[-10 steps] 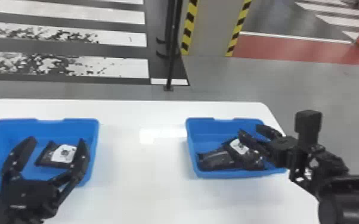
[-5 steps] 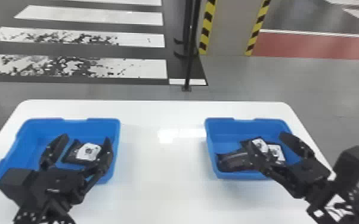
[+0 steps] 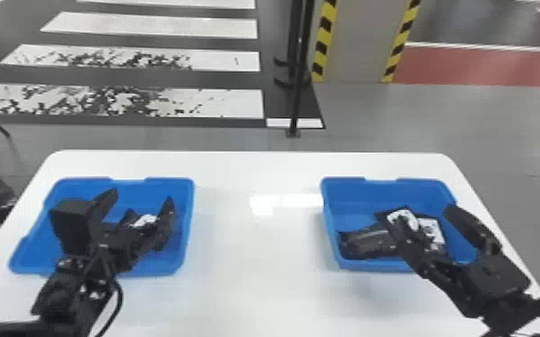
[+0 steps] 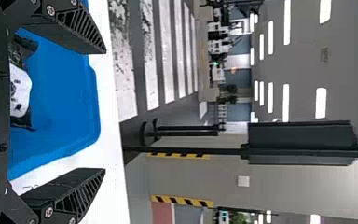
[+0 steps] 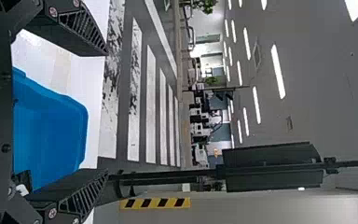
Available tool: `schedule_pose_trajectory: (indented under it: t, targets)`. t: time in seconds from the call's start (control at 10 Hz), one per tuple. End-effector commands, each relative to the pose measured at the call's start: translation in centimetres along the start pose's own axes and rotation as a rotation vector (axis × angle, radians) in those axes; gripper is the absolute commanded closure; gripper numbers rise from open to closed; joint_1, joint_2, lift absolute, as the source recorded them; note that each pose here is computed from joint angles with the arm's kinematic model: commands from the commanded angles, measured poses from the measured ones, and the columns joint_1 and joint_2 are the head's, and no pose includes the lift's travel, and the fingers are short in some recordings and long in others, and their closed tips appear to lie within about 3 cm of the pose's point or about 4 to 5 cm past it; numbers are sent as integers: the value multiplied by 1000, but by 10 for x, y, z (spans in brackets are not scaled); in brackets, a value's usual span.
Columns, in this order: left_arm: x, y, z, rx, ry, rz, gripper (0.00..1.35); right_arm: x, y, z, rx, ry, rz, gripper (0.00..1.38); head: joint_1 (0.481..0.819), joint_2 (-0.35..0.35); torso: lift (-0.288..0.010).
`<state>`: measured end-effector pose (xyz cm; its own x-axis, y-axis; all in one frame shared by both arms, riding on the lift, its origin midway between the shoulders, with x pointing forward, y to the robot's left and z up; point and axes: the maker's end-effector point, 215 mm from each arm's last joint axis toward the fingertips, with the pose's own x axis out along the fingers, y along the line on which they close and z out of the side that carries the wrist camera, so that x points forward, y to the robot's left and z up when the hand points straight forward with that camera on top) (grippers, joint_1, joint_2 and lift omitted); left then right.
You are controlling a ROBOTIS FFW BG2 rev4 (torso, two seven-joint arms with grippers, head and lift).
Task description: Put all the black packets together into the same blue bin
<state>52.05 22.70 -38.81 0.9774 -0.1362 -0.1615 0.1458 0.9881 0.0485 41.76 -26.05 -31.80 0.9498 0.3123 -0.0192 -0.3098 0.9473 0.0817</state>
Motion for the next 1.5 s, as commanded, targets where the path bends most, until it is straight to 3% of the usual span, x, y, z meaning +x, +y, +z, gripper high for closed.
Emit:
schedule_pose_trajectory:
  t: [0.0, 0.2, 0.4, 0.6, 0.8, 1.0, 1.4]
  targets:
    - [20, 32, -12, -22, 114, 34, 131, 5, 16, 0, 10, 4, 35, 133, 695, -53, -110]
    - [26, 67, -25, -77, 213, 70, 131, 7, 33, 0, 10, 19, 81, 133, 695, 19, -110]
    - [22, 56, -64, -237, 355, -2, 131, 5, 39, 3, 0, 20, 95, 133, 695, 72, -110]
    - [31, 32, -88, -404, 399, -107, 131, 6, 40, 2, 1, 23, 96, 133, 695, 67, -110]
    - [38, 45, -91, -385, 405, -92, 131, 8, 42, -1, 3, 33, 106, 133, 695, 48, -110]
    - [39, 64, -99, -321, 435, -45, 127, 8, 43, -2, 7, 40, 114, 133, 695, 62, -110]
    - [35, 69, -112, -288, 472, -26, 133, 9, 47, -7, 23, 53, 129, 133, 695, 97, -110]
